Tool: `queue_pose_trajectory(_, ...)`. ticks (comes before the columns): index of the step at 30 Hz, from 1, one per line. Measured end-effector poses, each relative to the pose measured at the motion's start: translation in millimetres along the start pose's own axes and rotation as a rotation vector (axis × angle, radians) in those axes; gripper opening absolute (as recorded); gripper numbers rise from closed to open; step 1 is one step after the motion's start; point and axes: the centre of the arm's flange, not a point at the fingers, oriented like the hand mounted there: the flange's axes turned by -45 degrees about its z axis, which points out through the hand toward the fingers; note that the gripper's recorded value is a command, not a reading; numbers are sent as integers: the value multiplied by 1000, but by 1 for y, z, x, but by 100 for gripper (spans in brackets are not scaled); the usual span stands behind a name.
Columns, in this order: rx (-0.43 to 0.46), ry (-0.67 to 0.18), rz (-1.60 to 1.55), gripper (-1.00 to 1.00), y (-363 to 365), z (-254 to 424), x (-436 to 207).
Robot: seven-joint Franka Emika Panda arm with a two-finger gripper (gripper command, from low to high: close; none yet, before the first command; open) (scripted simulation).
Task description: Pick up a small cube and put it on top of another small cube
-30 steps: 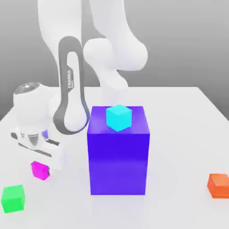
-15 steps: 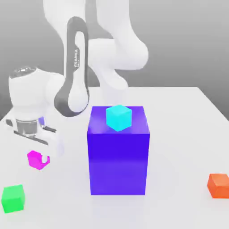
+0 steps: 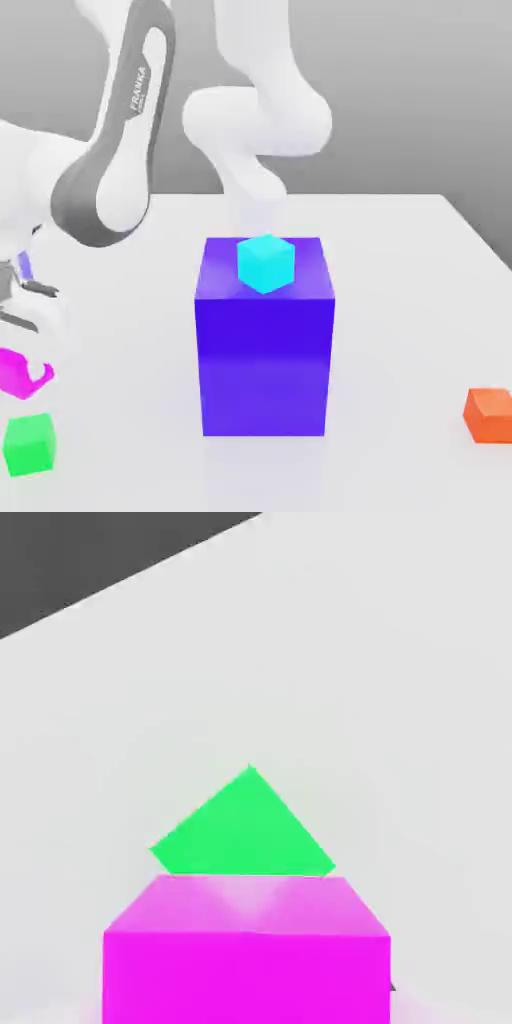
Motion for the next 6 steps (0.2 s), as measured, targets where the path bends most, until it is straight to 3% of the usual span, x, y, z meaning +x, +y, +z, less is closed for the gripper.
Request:
queue_pose_trajectory(2,0,0,0,-100,0,26,1)
queue_pose_trajectory(3,0,-1,0,100,0,36,1)
queue_pose_trajectory(6,0,-1,0,100,0,36,1)
